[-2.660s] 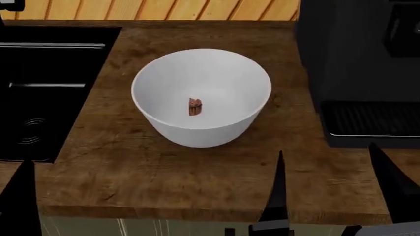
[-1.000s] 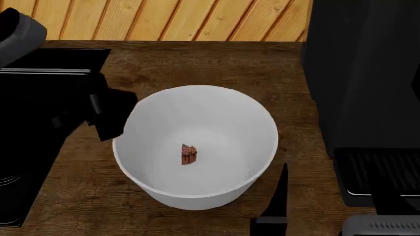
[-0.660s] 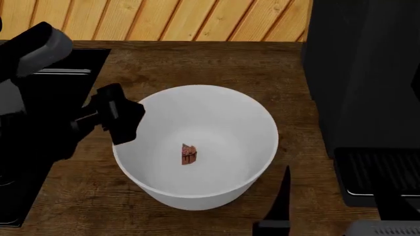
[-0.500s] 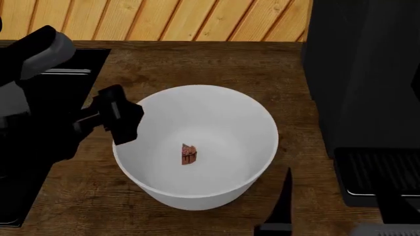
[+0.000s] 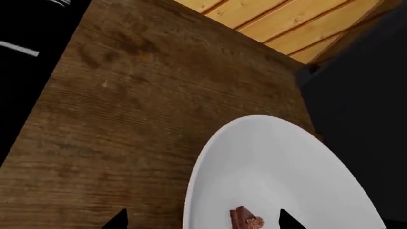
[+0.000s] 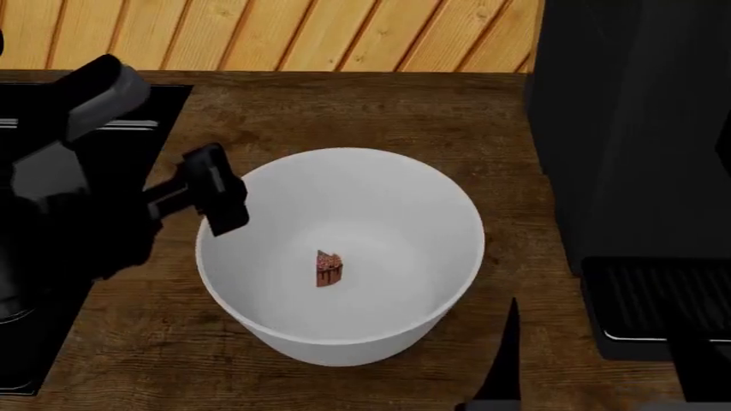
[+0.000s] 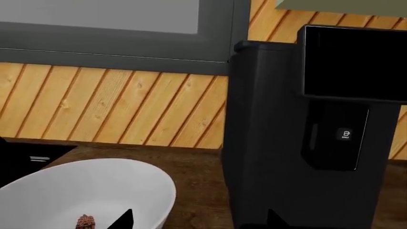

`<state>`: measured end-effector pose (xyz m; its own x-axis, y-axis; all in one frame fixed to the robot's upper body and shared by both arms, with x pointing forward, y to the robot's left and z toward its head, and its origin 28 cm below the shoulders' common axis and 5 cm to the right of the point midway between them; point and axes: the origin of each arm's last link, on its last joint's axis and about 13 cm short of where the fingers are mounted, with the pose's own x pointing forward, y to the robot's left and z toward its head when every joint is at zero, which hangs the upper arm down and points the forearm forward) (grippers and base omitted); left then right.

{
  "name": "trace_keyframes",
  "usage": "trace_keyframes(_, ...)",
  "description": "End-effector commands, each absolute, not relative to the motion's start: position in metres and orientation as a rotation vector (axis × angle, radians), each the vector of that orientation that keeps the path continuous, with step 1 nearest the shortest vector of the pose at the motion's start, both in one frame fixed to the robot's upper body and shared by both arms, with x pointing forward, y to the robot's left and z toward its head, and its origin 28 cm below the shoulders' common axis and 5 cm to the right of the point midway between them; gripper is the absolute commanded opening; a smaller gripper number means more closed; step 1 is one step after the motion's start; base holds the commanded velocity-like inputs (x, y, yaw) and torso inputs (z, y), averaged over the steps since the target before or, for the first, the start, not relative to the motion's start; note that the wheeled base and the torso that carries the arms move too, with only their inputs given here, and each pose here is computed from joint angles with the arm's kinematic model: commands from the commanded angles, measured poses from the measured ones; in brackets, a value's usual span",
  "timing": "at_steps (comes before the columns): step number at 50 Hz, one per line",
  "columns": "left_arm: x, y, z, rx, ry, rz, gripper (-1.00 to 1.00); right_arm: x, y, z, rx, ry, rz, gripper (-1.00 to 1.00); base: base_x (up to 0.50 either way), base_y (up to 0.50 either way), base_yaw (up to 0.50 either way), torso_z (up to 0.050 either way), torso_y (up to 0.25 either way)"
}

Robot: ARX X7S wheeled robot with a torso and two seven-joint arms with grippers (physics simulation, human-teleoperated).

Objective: Pick up the bowl with cake and place it on the tray. Pick up the cupcake and place it on the tray.

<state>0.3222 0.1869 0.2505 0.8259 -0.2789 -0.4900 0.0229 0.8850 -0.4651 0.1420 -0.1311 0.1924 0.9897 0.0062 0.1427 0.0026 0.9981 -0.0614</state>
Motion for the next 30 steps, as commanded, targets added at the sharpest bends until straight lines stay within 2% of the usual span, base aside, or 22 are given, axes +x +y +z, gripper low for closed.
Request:
trace_keyframes(1,0.333,0.185,0.237,-0.469,0.601,-0.139,1.0,0.14,-0.132,0.194,-0.063,-0.147,0.004,1.0,0.0,0.0,0.0,0.0,0.0)
trace_keyframes(16,0.337,0.177,0.208,-0.41,0.671,-0.127,1.0,0.137,-0.128,0.193,-0.059,-0.137,0.001,1.0,0.0,0.0,0.0,0.0,0.0)
trace_keyframes(30,0.333,0.172,0.201,-0.373,0.703,-0.144,1.0,0.133,-0.128,0.192,-0.054,-0.13,0.002,1.0,0.0,0.0,0.0,0.0,0.0)
